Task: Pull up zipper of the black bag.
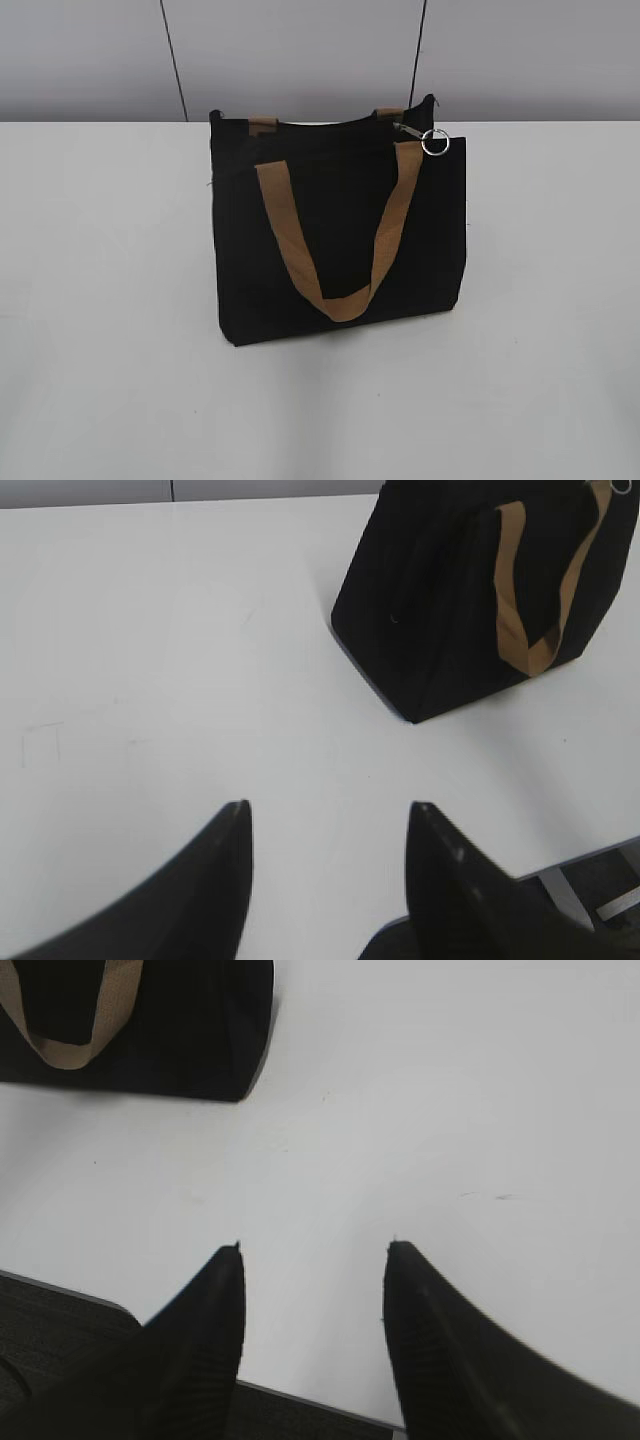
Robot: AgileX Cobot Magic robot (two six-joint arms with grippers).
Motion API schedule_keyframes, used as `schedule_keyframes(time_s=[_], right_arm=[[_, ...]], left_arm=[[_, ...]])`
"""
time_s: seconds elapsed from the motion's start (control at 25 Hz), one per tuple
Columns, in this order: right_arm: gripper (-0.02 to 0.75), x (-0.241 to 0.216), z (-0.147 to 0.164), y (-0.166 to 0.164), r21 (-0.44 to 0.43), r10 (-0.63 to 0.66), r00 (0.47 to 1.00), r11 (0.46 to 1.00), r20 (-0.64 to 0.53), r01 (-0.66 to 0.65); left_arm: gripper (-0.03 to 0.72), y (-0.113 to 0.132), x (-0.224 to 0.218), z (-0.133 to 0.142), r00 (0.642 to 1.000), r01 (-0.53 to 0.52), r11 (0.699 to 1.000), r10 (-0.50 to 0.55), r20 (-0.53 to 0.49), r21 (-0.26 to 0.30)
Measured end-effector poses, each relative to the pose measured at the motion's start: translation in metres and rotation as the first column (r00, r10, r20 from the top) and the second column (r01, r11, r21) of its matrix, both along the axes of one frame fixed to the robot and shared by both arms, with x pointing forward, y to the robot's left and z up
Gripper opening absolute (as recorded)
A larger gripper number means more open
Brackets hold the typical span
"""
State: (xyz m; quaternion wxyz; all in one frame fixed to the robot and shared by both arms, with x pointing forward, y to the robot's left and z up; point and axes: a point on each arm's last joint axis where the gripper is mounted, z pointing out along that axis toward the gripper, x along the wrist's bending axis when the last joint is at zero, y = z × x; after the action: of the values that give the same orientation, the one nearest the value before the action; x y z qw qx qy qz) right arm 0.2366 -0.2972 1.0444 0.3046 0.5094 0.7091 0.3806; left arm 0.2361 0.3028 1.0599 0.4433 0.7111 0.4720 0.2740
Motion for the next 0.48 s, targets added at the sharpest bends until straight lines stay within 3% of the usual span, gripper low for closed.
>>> schedule_keyframes(time_s=[0.2, 0.48], right_arm=[[0.359, 0.0001, 0.0001, 0.0, 0.0, -0.019, 1.0, 1.0, 0.001, 0.019], [0.358, -0.0025, 0.0, 0.0, 0.006, -0.145, 0.989, 0.989, 0.02, 0.144]], left_arm=[[0.364, -0.0001, -0.0001, 0.0, 1.0, -0.031, 1.0, 0.031, 0.0, 0.001], [0.362, -0.0003, -0.001, 0.0, 0.987, -0.163, 0.987, 0.163, 0.004, -0.001]])
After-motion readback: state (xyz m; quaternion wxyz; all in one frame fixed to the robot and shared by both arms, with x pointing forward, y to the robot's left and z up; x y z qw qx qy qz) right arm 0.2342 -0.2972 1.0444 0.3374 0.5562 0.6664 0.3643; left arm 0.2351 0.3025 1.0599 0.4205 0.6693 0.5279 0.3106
